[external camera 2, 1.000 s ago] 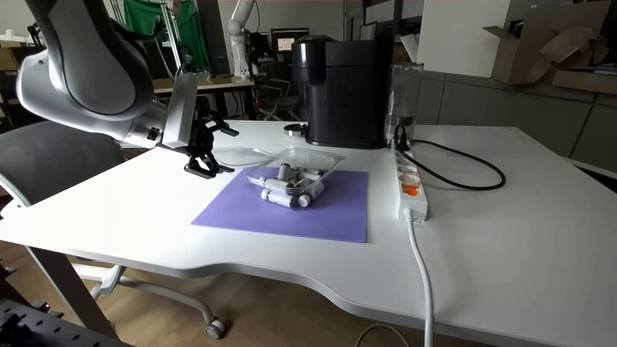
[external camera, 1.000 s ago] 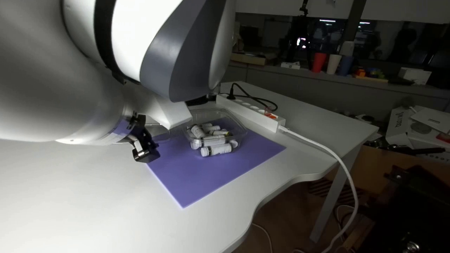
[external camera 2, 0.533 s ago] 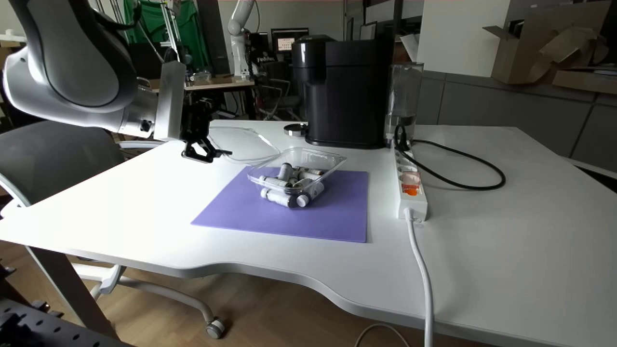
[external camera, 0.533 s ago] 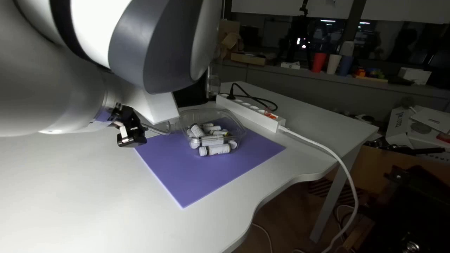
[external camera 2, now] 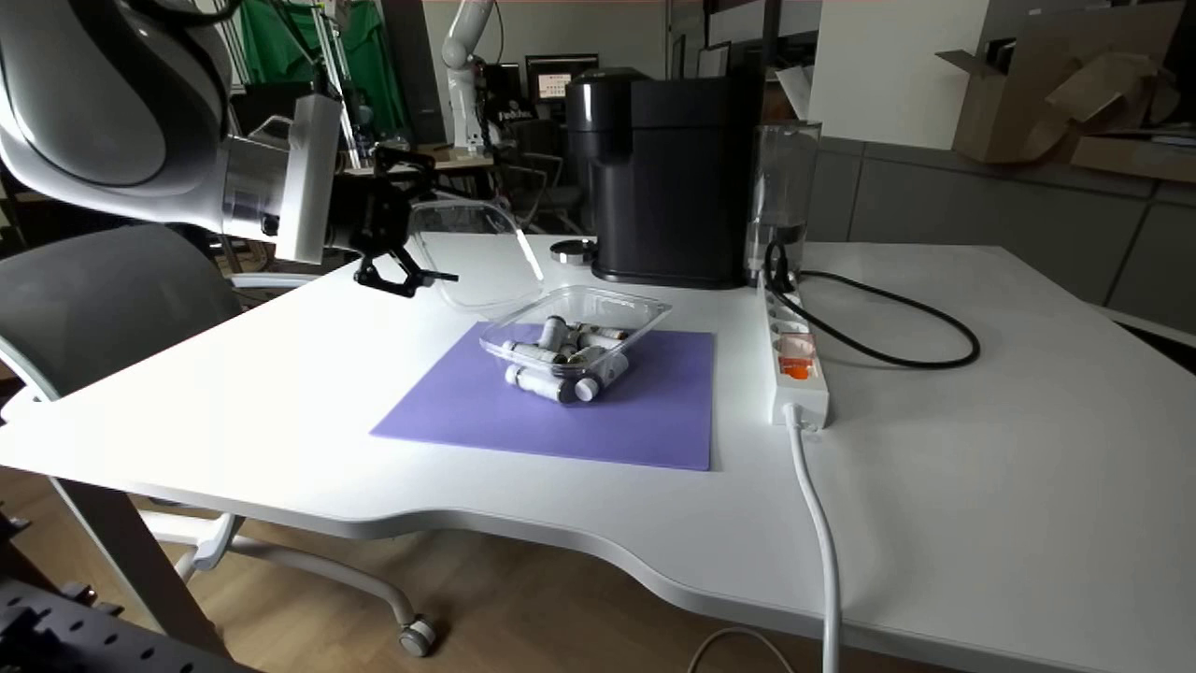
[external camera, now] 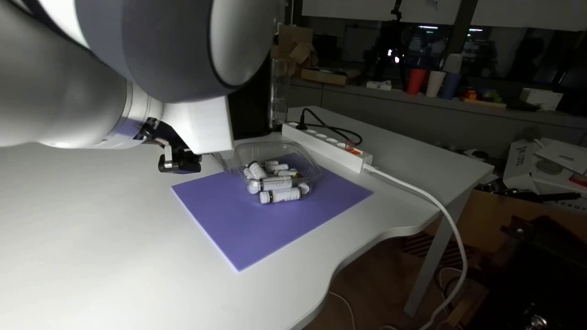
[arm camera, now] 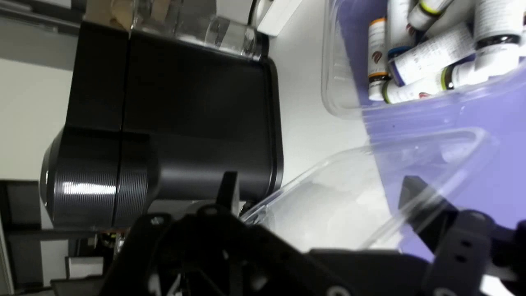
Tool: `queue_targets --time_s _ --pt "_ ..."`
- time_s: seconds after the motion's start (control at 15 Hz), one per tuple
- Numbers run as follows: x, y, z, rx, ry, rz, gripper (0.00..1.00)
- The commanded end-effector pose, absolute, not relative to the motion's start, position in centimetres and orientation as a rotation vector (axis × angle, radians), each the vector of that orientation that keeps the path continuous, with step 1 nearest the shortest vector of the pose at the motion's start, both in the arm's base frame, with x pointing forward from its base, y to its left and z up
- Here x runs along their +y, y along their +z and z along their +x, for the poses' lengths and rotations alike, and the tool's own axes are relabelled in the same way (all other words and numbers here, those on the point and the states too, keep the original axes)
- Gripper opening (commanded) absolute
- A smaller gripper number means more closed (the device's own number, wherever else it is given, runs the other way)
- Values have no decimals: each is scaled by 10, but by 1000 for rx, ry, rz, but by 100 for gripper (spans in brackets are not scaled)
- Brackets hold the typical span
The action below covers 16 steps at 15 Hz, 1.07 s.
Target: Open the lid of the transparent bowl, and then close it again
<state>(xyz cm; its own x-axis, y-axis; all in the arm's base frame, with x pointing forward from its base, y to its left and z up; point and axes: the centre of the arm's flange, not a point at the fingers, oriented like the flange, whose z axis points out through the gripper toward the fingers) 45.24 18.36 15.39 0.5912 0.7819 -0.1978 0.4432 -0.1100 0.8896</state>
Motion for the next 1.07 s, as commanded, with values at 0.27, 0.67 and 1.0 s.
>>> queue_targets --time_s 0.27,0.67,1.0 --pt "151 207 456 651 316 2100 100" --pt "119 240 469 506 324 2038 100" --pt "80 255 473 327 280 2153 100"
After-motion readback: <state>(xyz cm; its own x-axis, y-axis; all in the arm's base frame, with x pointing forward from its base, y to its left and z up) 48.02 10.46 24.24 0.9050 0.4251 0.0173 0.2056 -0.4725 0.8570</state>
